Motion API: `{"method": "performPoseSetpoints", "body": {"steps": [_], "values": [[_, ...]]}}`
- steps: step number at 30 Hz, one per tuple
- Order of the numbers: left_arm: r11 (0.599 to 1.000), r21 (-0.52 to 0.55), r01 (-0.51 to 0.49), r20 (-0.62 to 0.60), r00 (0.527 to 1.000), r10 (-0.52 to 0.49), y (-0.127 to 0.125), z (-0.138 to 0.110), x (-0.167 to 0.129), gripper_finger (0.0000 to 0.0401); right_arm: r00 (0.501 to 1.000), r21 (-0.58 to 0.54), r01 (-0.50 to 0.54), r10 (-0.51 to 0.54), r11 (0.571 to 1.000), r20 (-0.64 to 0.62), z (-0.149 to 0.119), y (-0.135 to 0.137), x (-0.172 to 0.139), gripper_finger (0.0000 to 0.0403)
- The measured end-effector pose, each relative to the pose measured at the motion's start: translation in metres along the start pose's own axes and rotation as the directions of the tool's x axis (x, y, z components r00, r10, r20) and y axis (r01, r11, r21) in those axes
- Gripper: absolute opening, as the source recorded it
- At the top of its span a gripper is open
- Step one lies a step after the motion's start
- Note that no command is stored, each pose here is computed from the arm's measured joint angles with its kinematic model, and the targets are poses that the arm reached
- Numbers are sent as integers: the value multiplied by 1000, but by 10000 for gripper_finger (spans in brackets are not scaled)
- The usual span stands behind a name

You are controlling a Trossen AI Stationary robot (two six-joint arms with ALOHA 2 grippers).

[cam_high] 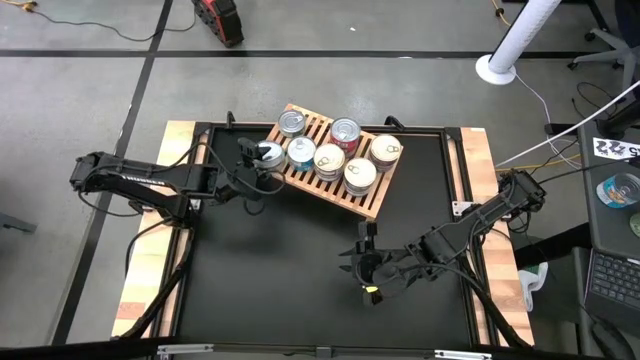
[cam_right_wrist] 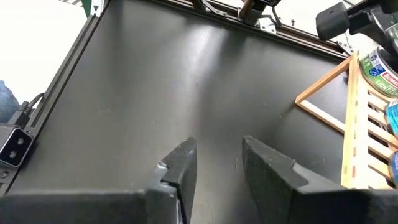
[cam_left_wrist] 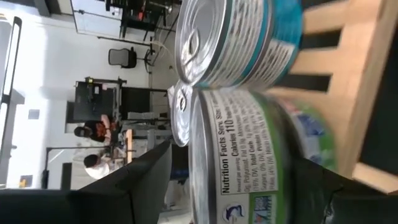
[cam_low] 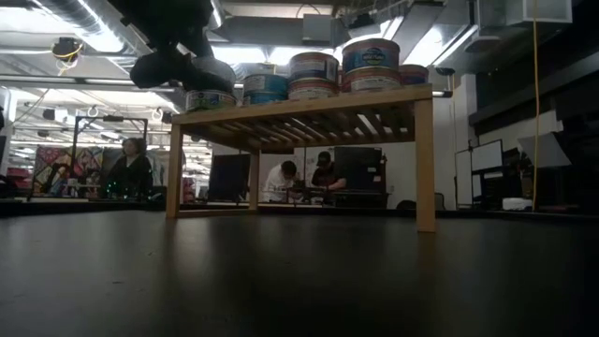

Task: Stack canned seafood by type on shelf
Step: Stack the green tuna can on top the green tuna can on the shelf

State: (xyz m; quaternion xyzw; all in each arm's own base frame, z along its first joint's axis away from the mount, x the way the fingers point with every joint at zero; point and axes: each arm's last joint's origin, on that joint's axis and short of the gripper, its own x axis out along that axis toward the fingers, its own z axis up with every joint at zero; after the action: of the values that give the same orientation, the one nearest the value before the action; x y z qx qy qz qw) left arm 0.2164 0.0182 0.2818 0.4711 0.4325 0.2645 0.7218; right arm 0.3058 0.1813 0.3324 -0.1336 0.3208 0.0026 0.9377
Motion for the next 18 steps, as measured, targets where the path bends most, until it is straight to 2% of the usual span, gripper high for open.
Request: {"method": "performPoseSetpoints", "body": {"steps": [6,11,18], "values": [[999,-35,6,7,1000,-5,2,0,2,249,1000,-9,1,-1,1000,-4,0,0,0,127],[987,-142,72,56,996,-65,9,-3,9,249,1000,-10,8,-8,1000,-3,0,0,0,127],[966,-239,101,130,989,-71,29,3,6,249,1000,-10,8,-8,1000,-3,0,0,0,127]]}}
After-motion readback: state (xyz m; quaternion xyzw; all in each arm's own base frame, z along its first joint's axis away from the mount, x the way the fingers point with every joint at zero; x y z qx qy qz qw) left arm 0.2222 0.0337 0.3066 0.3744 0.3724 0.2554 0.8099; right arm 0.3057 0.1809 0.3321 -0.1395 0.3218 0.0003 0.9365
